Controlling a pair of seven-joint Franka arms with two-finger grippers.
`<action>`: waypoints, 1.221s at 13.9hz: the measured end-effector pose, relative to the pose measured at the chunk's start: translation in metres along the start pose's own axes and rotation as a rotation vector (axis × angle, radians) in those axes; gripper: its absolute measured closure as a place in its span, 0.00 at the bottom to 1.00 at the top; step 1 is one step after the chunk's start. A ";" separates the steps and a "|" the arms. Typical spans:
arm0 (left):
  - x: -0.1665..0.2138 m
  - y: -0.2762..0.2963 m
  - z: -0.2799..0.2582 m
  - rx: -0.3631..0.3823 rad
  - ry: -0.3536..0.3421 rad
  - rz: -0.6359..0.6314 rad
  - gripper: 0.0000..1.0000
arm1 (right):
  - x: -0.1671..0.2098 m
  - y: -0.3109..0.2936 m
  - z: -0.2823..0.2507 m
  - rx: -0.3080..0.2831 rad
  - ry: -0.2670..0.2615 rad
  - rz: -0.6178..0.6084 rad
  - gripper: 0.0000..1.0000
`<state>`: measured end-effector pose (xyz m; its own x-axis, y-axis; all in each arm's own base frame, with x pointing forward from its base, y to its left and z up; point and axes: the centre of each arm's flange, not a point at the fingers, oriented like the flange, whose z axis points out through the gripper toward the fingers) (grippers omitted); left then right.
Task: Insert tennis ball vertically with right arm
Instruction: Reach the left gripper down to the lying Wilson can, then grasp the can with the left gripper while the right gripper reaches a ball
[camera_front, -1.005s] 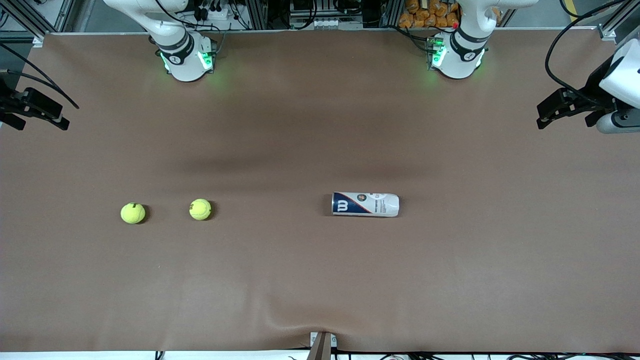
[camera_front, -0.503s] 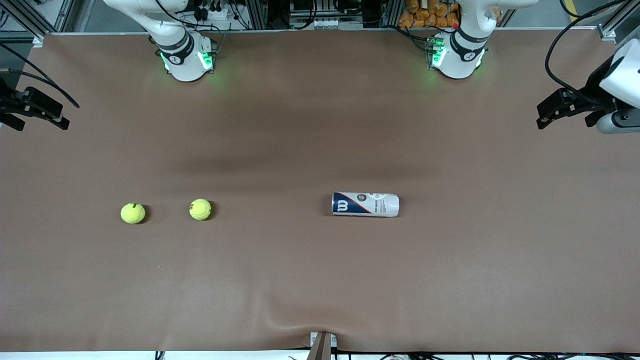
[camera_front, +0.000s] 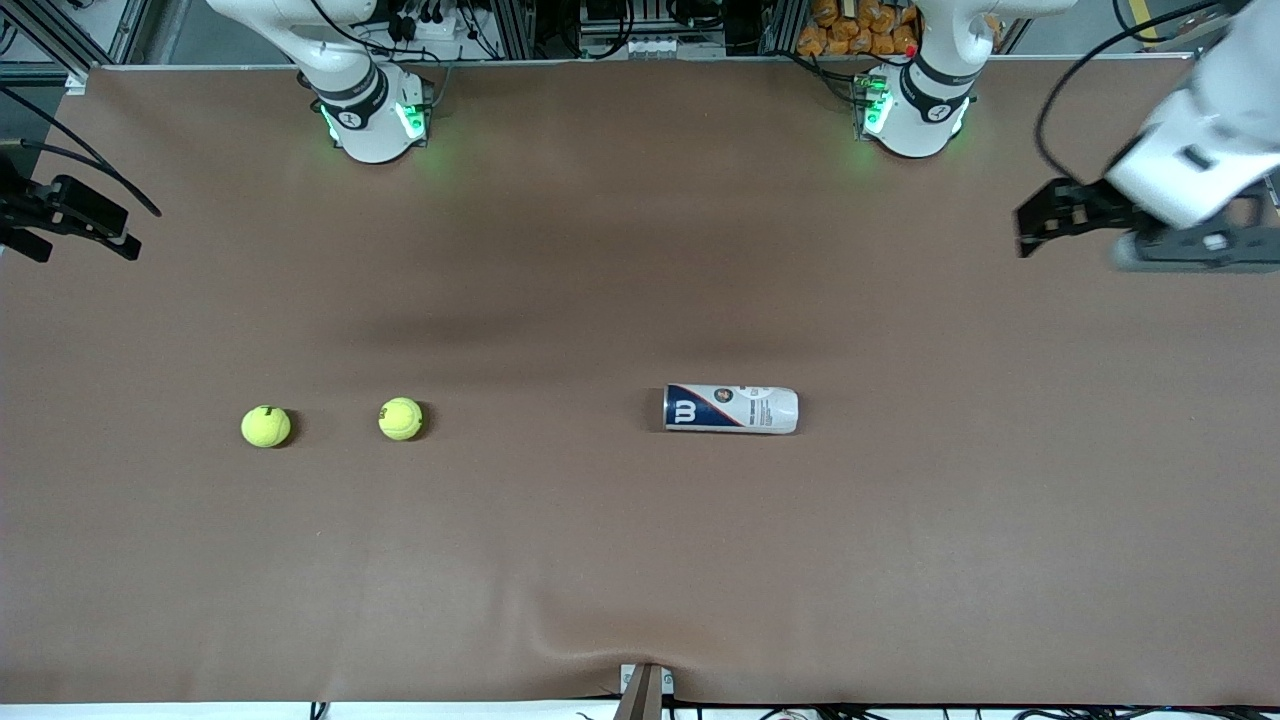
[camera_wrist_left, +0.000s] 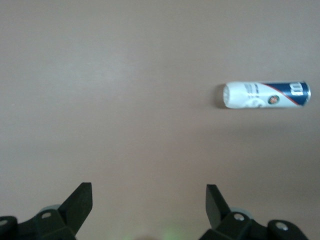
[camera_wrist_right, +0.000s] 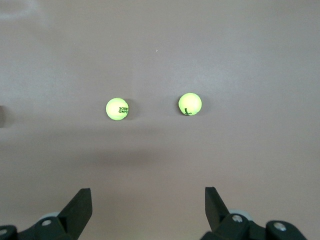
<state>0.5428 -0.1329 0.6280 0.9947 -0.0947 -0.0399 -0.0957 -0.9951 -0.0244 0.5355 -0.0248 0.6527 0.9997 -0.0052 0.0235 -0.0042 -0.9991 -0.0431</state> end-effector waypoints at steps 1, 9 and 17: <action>0.004 0.021 0.012 0.000 -0.019 0.037 0.00 | 0.000 0.000 0.000 0.000 0.000 -0.001 0.00; 0.042 0.188 0.147 0.042 -0.095 0.345 0.00 | 0.000 0.001 0.004 -0.001 -0.010 -0.001 0.00; 0.062 0.251 0.216 0.132 -0.091 0.673 0.00 | -0.003 -0.016 0.011 0.000 -0.057 -0.032 0.00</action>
<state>0.5727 -0.3822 0.4033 0.7109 -0.6818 -0.1725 -0.7004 -0.7086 -0.0858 0.5326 -0.0088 0.6422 0.9991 0.0287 -0.0317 0.0273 -0.9987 -0.0434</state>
